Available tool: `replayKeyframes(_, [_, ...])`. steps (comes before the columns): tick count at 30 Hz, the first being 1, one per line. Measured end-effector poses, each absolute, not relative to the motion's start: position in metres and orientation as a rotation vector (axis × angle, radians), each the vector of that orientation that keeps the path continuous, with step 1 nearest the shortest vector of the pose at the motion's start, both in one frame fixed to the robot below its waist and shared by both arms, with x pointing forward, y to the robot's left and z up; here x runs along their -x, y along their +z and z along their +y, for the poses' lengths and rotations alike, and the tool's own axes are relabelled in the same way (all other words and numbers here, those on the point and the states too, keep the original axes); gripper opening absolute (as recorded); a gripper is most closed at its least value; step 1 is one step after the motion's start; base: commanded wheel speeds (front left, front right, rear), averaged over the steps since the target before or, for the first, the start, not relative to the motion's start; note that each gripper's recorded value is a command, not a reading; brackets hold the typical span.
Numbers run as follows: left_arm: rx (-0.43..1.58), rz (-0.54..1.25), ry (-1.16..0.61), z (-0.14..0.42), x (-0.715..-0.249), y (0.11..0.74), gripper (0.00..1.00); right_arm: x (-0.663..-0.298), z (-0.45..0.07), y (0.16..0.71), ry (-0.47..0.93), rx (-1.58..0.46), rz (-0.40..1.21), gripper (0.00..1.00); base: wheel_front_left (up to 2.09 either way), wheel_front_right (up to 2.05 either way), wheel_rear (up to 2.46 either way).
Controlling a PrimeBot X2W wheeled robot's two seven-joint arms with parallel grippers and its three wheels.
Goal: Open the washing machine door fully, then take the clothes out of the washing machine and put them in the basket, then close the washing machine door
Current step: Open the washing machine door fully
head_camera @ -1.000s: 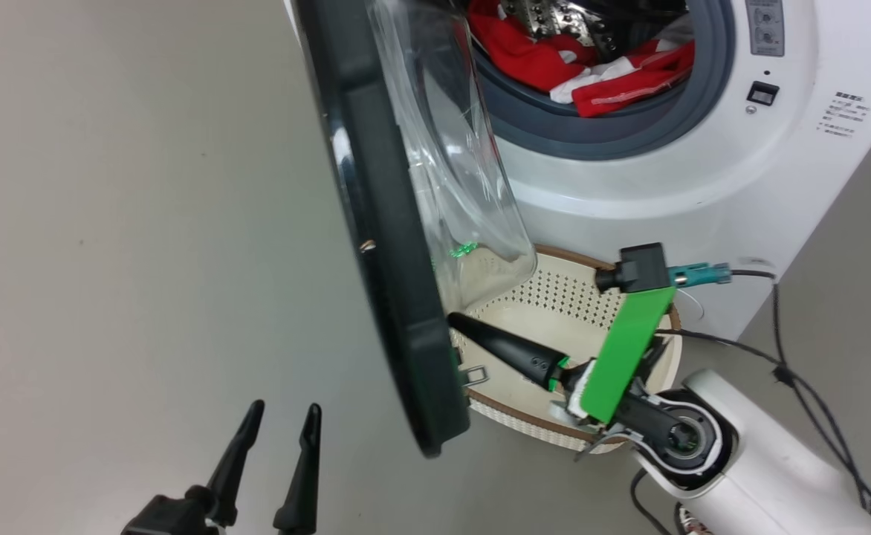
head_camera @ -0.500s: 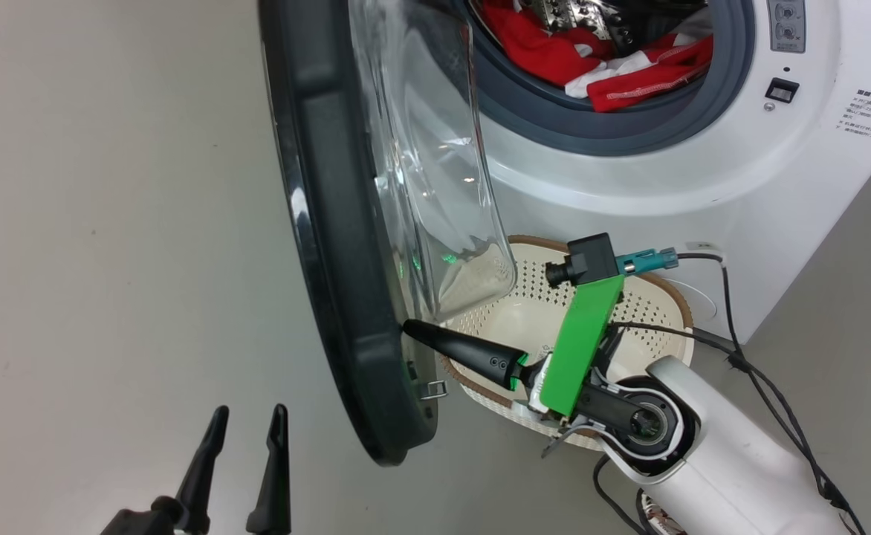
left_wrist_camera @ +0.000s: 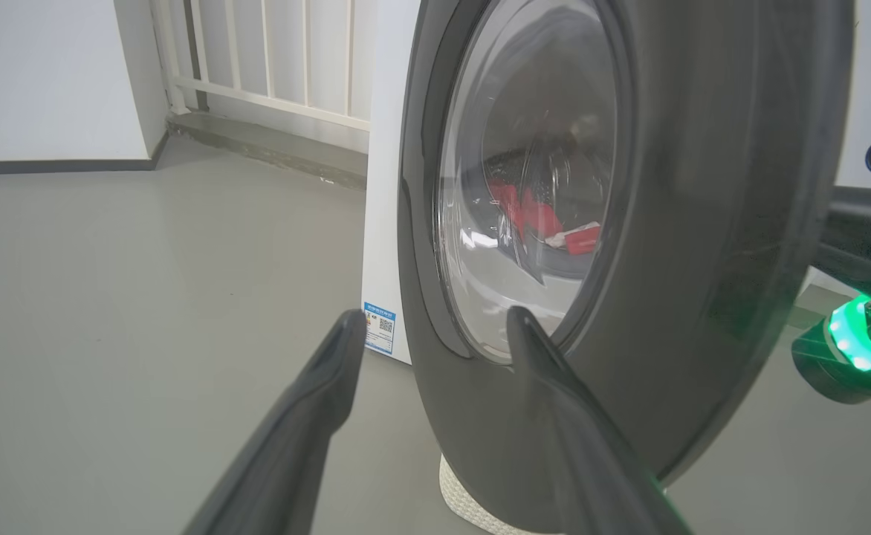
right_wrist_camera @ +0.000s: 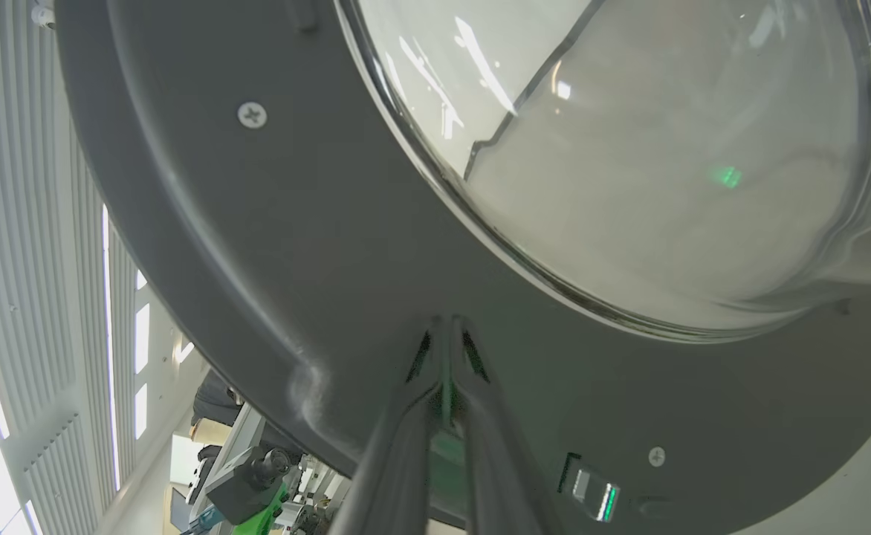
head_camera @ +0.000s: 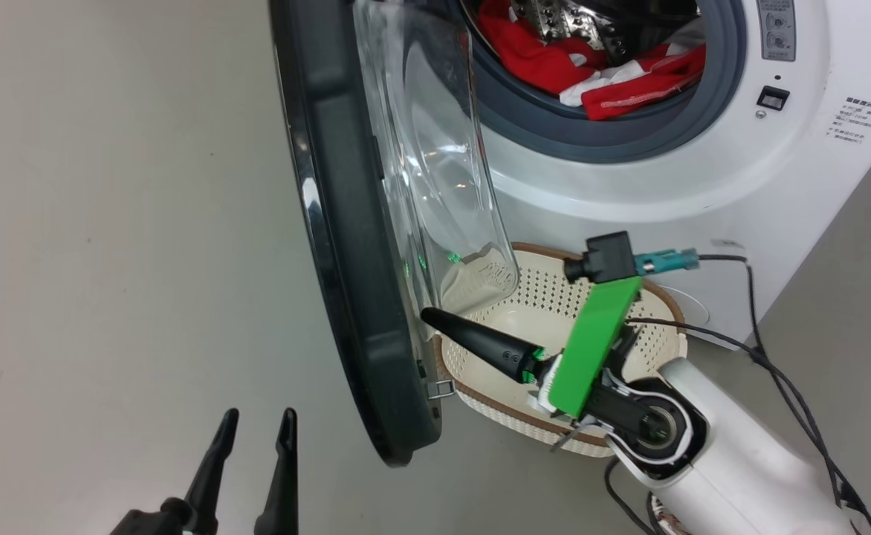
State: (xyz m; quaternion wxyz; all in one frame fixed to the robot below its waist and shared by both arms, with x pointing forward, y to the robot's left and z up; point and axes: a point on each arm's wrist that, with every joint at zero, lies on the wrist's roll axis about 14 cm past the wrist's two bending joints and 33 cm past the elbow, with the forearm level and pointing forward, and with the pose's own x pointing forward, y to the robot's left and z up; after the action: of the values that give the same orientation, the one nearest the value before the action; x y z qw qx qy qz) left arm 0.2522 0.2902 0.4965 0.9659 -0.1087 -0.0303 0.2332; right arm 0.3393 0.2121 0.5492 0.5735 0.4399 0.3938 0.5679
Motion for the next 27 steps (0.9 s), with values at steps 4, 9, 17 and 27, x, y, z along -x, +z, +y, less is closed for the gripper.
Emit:
replayKeyframes(4, [0.228,-0.056,0.447,0.286,-0.254,0.494,1.0,-0.346,0.2,0.539,1.268,-1.035,0.901,1.0,0.0,0.0,0.0])
replayKeyframes(9, [0.228,-0.047,0.42,0.281,-0.255,0.49,1.0,-0.352,0.184,0.526,1.192,-1.037,0.874,1.0,0.0,0.0,0.0])
replayKeyframes(17, [0.229,-0.044,0.396,0.278,-0.256,0.488,1.0,-0.361,0.156,0.506,1.053,-1.068,0.829,1.0,0.0,0.0,0.0])
replayKeyframes(27, [0.234,-0.04,0.381,0.278,-0.261,0.486,1.0,-0.375,0.116,0.477,0.876,-1.049,0.747,1.0,0.0,0.0,0.0])
